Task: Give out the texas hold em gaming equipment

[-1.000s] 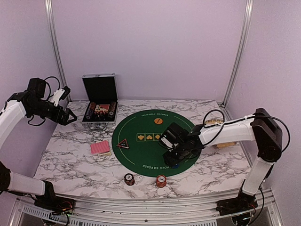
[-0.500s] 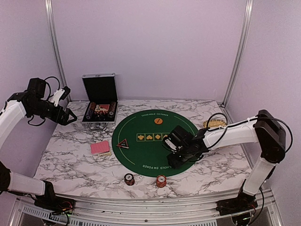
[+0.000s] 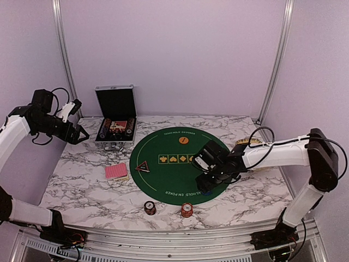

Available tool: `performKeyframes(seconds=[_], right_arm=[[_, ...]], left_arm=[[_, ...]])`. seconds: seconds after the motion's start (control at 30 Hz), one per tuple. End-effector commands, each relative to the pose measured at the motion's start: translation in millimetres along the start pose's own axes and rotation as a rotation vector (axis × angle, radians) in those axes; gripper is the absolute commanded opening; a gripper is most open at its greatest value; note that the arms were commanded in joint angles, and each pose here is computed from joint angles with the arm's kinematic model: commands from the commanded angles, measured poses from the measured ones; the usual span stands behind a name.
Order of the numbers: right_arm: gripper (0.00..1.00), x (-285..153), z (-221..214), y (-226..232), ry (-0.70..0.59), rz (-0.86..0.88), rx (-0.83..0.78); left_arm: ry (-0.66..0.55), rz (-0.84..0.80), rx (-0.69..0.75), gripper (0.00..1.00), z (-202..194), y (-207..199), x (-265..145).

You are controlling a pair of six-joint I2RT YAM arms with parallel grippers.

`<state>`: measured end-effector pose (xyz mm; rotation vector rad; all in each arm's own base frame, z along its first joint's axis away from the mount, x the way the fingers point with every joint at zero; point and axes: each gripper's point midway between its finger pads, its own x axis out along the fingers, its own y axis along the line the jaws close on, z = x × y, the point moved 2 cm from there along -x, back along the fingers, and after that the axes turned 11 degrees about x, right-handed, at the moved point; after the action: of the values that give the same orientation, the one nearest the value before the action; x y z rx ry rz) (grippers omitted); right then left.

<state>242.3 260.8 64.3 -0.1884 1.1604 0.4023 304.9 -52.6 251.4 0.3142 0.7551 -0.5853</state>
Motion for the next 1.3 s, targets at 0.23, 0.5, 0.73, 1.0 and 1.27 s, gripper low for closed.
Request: performKeyframes(seconds=[0.23, 0.5, 0.73, 1.0, 1.27], right_arm=[[0.87, -112, 8, 63, -0.064, 0.224, -0.116], [0.93, -101, -23, 99, 0.045, 0.264, -0.236], [0.97, -83, -33, 113, 0.089, 0.252, -0.301], [0.97, -66, -38, 120, 0.133, 0.255, -0.346], [0.83, -55, -40, 123, 0.144, 0.261, -0.359]], left_arm=[[0.026, 0.011, -0.025, 0.99, 2, 5, -1], [0.019, -0.005, -0.022, 0.99, 4, 3, 0], [0.004, -0.027, -0.013, 0.99, 6, 0, -1], [0.009, -0.024, -0.007, 0.99, 3, -1, 0], [0.011, -0.013, -0.003, 0.99, 4, 1, -1]])
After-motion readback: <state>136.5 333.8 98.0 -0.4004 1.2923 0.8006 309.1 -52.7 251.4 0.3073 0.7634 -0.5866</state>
